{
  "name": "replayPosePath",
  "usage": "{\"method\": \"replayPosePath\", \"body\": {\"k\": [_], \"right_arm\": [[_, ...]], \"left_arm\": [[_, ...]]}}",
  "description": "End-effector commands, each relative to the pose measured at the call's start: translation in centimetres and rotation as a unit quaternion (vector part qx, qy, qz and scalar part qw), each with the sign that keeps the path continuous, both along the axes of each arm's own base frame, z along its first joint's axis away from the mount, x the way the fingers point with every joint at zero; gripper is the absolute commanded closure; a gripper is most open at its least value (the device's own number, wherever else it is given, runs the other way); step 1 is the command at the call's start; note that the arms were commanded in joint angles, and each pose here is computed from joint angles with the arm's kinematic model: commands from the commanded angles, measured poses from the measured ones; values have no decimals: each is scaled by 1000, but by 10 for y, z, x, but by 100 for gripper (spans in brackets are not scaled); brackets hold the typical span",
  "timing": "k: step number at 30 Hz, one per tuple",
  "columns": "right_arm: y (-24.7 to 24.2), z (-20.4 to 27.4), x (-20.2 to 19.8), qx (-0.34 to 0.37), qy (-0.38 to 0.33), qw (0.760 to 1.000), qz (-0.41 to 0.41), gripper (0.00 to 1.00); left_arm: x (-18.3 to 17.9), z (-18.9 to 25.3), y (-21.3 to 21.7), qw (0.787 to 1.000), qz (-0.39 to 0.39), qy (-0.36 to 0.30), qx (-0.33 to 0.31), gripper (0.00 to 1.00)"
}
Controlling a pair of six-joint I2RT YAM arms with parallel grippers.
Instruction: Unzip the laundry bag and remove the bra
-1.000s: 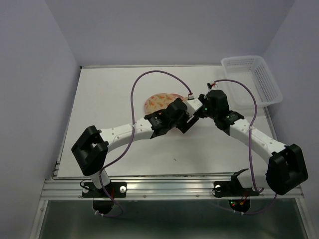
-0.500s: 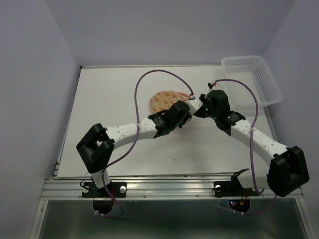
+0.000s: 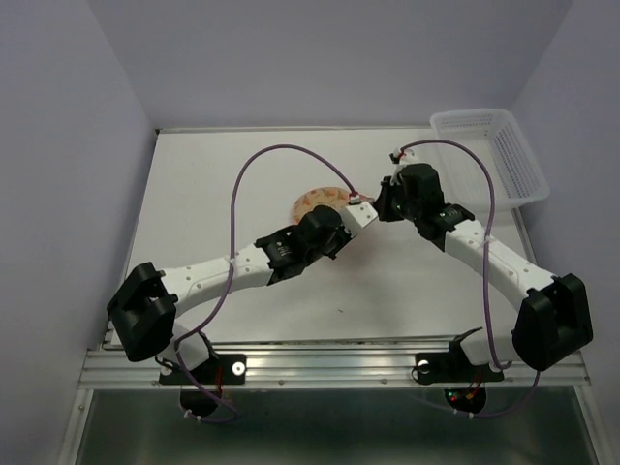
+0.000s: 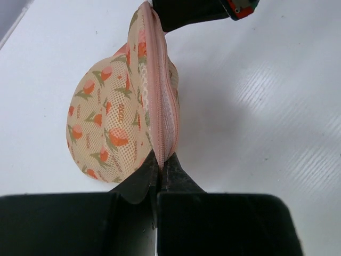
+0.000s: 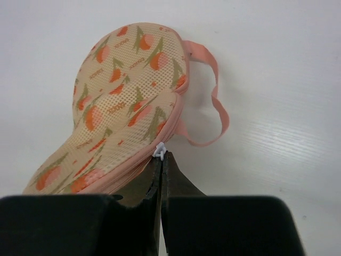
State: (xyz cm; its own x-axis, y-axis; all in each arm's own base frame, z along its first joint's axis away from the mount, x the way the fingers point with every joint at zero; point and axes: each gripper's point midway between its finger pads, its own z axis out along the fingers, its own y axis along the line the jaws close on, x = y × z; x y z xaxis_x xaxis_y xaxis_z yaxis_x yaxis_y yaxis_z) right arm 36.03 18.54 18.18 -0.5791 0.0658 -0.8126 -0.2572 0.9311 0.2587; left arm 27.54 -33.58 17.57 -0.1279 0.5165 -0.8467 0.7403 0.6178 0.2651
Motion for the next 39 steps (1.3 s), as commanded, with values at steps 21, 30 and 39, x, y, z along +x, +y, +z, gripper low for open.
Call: {"method": "replayPosePath", "body": {"k": [21, 30, 39], "right_arm": [[-29, -76, 47, -37, 33, 990, 129, 99], [-20, -118, 50, -27, 43, 987, 154, 99], [-14, -53, 42, 6, -31, 987, 156, 99]], "left_arm": [[-39, 115, 49, 976, -36, -146, -155, 100], [-42, 127, 62, 969, -23, -168, -180, 100], [-40, 77, 53, 984, -21, -107, -140, 100]]}}
